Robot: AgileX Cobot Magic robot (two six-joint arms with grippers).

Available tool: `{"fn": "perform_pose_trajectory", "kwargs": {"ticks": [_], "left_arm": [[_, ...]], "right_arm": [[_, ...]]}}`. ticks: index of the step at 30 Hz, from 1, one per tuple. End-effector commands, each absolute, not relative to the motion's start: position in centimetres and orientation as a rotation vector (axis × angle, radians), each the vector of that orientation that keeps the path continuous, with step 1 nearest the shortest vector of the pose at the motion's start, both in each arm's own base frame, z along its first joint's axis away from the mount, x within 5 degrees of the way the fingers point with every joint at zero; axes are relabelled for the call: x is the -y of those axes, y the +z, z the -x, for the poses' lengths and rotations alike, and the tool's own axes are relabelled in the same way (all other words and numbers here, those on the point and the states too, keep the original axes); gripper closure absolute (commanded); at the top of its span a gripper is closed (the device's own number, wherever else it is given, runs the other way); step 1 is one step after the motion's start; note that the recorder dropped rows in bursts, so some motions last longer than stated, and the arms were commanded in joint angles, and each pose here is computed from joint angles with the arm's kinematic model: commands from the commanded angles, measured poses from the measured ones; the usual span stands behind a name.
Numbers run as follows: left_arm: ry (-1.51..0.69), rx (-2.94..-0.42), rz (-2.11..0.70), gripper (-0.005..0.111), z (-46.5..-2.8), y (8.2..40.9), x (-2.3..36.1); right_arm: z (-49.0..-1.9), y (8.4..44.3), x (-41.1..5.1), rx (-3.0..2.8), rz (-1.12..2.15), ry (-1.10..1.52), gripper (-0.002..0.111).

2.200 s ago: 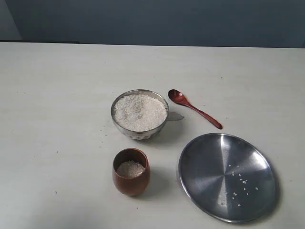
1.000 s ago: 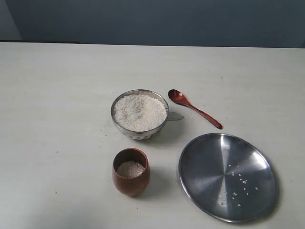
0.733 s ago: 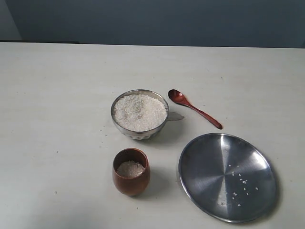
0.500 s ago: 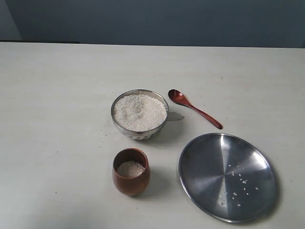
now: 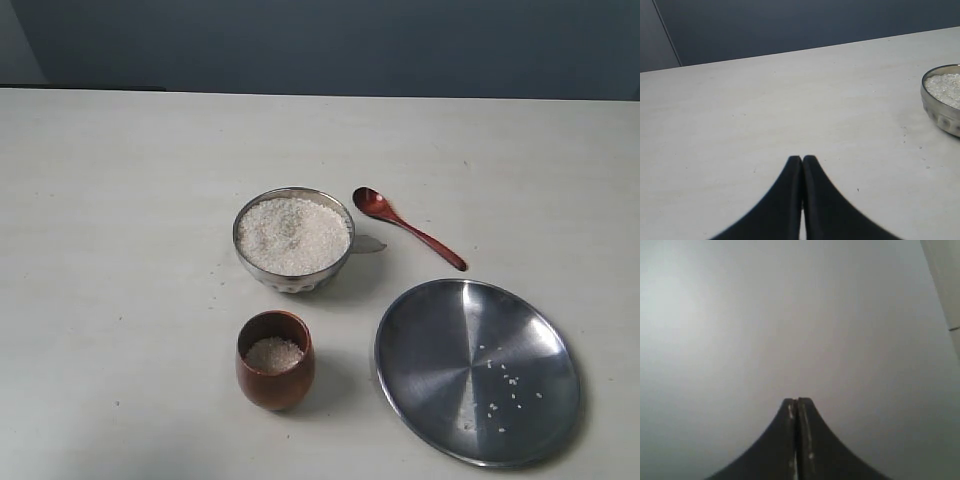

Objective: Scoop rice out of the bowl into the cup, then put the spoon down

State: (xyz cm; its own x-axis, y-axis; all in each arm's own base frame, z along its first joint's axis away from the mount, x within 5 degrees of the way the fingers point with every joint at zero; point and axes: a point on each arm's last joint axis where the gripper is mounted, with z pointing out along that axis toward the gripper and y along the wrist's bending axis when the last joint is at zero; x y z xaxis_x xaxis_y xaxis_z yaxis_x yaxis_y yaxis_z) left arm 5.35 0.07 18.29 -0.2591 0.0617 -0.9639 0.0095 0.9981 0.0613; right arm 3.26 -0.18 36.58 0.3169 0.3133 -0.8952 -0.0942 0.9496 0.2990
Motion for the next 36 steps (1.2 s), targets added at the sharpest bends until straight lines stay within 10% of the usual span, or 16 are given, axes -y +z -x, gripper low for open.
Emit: {"fn": "perform_pose_trajectory", "kwargs": {"ticks": [1, 36], "left_arm": [[0.052, -1.820, -0.056, 0.106, -5.4, 18.3, -0.1], [0.052, -1.820, -0.056, 0.106, -5.4, 18.3, -0.1]], "right_arm": [[-5.7, 38.0, 0.5, -1.403, -0.133, 0.092, 0.109], [-26.9, 27.0, -6.2, -2.353, 0.575, -0.096, 0.109]]}}
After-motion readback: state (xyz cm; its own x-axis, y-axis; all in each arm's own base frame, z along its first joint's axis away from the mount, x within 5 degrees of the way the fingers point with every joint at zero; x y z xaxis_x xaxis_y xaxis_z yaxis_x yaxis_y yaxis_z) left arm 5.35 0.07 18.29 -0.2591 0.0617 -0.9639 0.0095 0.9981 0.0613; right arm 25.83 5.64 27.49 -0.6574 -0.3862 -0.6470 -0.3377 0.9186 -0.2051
